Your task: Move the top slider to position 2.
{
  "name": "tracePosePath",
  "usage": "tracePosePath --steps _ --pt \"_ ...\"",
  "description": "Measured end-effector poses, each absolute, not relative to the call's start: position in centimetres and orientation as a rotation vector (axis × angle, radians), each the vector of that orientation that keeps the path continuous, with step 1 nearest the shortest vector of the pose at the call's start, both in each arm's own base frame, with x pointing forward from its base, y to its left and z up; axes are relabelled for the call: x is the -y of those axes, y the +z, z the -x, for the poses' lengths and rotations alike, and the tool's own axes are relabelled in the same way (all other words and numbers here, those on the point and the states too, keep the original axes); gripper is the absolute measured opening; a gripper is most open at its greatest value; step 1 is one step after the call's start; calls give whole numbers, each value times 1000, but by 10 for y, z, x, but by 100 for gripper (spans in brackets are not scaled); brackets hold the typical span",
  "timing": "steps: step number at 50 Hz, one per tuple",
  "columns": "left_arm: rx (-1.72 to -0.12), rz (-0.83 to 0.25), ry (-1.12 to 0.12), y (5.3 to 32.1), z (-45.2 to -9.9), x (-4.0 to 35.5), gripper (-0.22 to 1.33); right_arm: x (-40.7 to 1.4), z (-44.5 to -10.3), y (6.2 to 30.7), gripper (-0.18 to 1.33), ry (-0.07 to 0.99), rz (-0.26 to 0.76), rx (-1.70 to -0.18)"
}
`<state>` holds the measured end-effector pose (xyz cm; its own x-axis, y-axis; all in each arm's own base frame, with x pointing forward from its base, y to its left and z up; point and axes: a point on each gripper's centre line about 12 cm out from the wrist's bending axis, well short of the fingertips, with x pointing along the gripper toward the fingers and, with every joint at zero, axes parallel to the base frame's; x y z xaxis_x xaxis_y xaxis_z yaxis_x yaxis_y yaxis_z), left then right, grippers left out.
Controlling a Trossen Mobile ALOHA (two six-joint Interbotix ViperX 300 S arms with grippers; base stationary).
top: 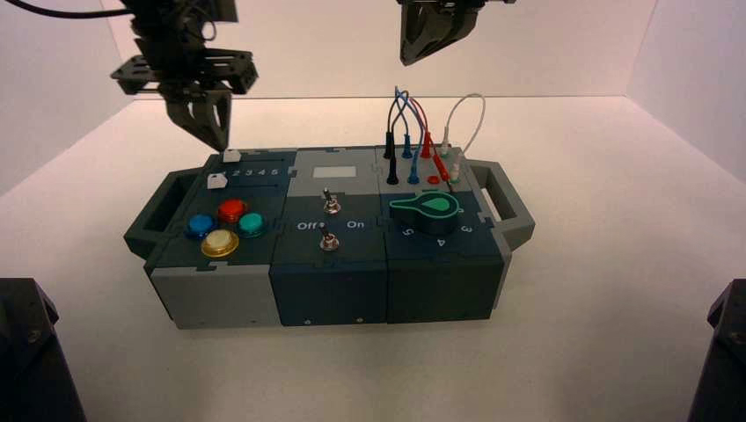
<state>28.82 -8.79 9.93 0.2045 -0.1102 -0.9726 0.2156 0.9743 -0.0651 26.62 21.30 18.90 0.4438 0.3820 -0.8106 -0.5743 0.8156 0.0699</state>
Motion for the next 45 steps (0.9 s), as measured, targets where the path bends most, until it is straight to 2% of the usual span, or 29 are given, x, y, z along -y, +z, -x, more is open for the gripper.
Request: tracePosePath --steps 22,45 --pt "-1388 -126 -263 98 -267 95 -16 -213 -266 188 -14 599 232 -946" --pt "-1389 -140 -278 97 -267 100 -16 -212 -265 188 -14 598 232 -948"
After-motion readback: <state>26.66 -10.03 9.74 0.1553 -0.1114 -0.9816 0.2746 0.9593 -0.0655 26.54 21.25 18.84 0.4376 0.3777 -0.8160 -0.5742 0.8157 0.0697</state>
